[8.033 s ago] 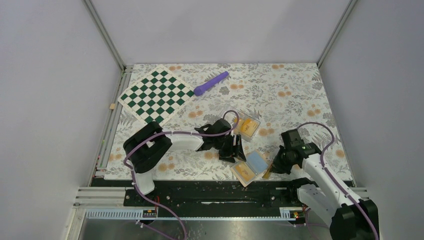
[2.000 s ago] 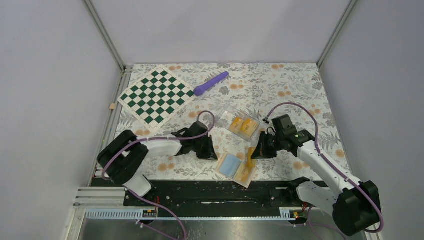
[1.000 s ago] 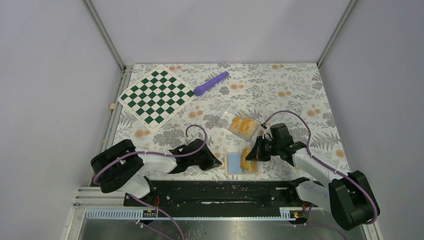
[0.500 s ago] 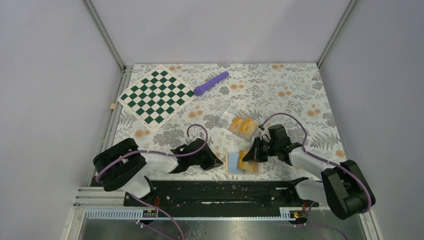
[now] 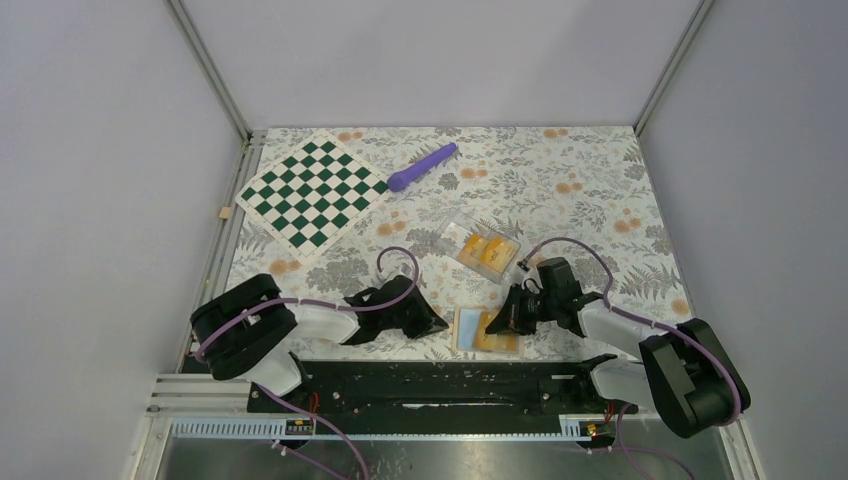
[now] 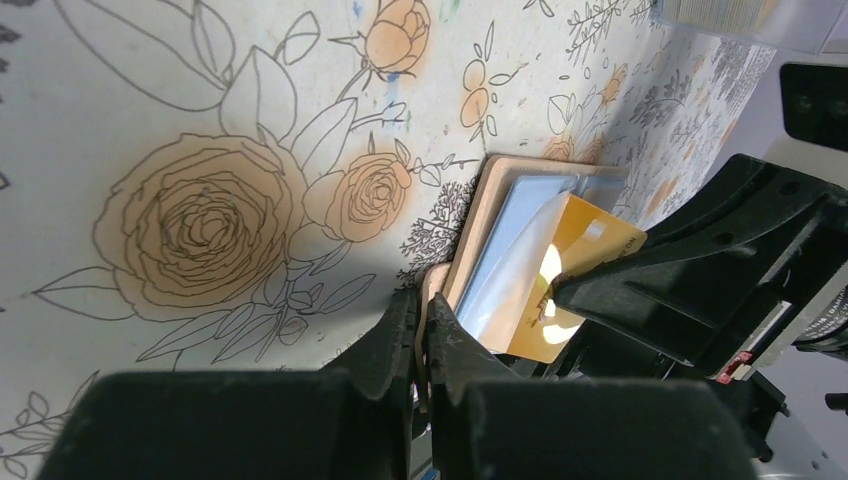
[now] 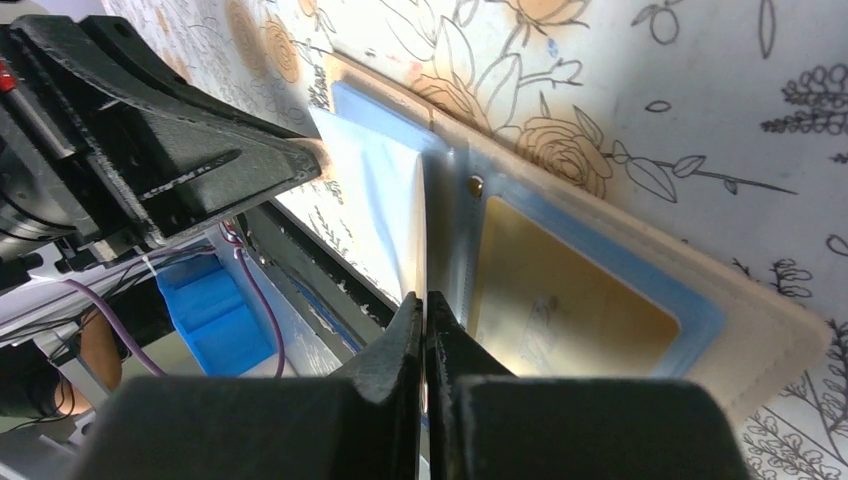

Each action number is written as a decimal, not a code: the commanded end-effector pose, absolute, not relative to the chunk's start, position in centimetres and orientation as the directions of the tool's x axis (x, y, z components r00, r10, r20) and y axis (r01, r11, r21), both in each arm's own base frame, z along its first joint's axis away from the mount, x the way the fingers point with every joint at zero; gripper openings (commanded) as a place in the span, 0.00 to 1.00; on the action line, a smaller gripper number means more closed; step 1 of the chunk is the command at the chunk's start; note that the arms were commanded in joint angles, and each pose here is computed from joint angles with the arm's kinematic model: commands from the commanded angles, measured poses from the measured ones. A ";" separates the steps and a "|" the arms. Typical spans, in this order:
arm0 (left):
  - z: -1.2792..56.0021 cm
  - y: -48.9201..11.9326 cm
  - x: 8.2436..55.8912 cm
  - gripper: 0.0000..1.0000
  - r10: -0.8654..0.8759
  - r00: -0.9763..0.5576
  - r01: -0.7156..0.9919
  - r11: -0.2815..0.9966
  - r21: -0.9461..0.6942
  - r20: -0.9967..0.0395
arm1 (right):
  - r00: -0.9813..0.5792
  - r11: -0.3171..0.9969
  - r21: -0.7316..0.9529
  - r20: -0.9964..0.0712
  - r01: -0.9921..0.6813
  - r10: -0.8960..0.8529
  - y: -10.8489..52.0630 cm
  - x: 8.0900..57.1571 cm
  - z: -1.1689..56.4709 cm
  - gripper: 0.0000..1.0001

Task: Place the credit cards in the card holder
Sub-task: Insert the credit card into the card holder.

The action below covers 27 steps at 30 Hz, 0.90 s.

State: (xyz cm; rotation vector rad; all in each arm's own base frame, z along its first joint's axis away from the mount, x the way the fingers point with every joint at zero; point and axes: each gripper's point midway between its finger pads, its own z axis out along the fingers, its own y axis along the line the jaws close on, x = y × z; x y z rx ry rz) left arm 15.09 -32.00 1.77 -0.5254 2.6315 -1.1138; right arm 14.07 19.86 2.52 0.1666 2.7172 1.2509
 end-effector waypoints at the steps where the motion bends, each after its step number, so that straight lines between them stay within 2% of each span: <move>1: 2.1 -32.9 15.4 0.00 -0.383 -0.918 -0.196 0.660 -0.725 -0.100 | -0.993 0.690 0.720 -0.011 0.073 0.116 19.3 12.4 1.3 0.00; 17: 1.7 -34.1 15.2 0.00 -0.315 -0.944 -0.156 0.694 -0.703 -0.101 | -0.999 0.669 0.742 0.041 0.051 0.030 20.6 11.8 2.3 0.01; 20: 1.7 -34.2 15.2 0.00 -0.314 -0.944 -0.156 0.692 -0.704 -0.099 | -0.998 0.694 0.718 0.034 0.057 0.046 20.2 11.8 2.1 0.11; 24: 1.7 -34.0 15.1 0.00 -0.323 -0.942 -0.165 0.689 -0.705 -0.095 | -0.999 0.777 0.629 0.004 0.030 0.035 19.0 11.8 2.4 0.37; 27: 1.6 -34.0 15.0 0.00 -0.324 -0.941 -0.168 0.688 -0.705 -0.092 | -0.999 0.814 0.581 -0.005 0.023 0.032 18.4 11.8 2.8 0.50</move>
